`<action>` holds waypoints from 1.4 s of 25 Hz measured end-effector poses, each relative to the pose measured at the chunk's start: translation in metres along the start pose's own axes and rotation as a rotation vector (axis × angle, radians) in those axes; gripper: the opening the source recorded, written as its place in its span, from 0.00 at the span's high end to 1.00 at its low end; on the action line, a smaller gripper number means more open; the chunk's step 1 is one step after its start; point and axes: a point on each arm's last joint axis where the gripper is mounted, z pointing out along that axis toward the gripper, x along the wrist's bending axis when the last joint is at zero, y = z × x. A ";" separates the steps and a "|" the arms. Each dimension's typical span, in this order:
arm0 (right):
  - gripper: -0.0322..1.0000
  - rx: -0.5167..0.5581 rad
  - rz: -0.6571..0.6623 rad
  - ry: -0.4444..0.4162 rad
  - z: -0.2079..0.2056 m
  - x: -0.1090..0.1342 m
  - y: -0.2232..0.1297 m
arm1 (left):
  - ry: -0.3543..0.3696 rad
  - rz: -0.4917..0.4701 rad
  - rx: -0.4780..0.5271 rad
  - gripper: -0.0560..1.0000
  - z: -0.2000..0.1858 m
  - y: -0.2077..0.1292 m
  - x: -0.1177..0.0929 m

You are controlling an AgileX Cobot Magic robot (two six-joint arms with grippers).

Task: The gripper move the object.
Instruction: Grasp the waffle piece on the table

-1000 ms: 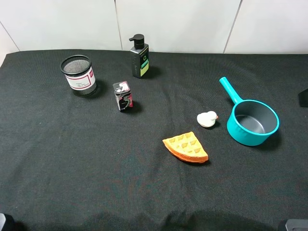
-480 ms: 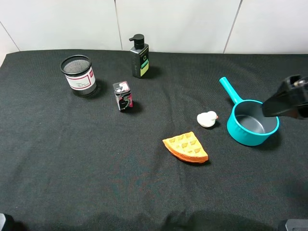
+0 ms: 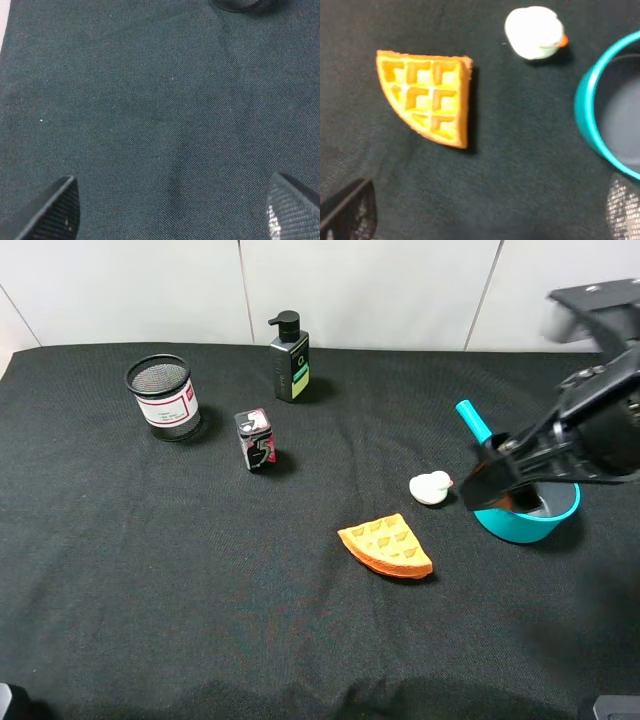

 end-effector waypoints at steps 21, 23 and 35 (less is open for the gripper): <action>0.30 0.113 -0.143 0.026 0.081 0.060 0.004 | 0.000 0.000 0.000 0.20 0.000 0.000 0.000; 0.30 0.121 -0.157 0.023 0.086 0.063 0.003 | 0.000 0.000 0.000 0.20 0.000 0.000 0.000; 0.30 0.170 -0.154 -0.011 0.124 0.064 0.002 | 0.000 0.000 0.000 0.20 0.000 0.000 0.000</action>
